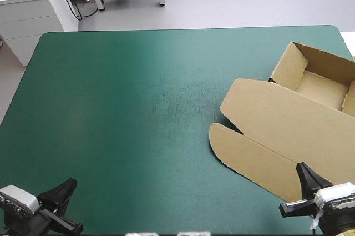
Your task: Fold the box
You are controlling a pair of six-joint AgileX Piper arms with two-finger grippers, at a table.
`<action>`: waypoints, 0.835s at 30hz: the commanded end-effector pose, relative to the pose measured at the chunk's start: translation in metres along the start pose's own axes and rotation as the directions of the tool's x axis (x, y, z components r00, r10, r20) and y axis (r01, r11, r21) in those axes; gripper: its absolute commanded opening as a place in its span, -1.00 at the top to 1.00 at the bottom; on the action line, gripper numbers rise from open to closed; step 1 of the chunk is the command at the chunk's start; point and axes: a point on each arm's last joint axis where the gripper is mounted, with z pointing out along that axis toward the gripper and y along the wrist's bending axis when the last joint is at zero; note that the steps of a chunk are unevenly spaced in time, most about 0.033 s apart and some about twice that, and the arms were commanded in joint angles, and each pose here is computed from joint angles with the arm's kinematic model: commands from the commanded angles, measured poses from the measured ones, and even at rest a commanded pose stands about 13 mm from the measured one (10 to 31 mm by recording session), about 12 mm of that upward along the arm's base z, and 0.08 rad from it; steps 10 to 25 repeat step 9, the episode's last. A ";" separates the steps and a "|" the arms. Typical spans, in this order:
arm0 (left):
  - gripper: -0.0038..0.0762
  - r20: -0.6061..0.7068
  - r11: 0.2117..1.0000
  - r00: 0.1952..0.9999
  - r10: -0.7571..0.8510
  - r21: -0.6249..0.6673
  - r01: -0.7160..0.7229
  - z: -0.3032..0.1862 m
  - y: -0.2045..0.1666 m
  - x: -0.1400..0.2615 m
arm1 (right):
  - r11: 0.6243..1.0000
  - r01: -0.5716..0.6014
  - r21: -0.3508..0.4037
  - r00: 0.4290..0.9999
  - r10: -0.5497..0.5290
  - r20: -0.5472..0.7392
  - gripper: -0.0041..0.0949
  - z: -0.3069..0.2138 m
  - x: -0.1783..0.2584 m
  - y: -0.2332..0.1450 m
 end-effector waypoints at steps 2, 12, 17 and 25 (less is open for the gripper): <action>0.92 0.107 1.000 0.994 0.001 0.011 -0.002 -0.005 -0.001 -0.012 | 1.000 -0.011 0.007 0.997 0.010 0.079 0.96 -0.007 -0.009 0.001; 0.92 0.107 1.000 0.994 -0.001 0.012 -0.001 -0.005 -0.001 -0.012 | 1.000 -0.014 0.013 0.997 0.013 0.077 0.96 -0.007 -0.009 0.000; 0.92 0.107 1.000 0.994 -0.001 0.012 -0.001 -0.005 -0.001 -0.012 | 1.000 -0.014 0.013 0.997 0.013 0.077 0.96 -0.007 -0.009 0.000; 0.92 0.107 1.000 0.994 -0.001 0.012 -0.001 -0.005 -0.001 -0.012 | 1.000 -0.014 0.013 0.997 0.013 0.077 0.96 -0.007 -0.009 0.000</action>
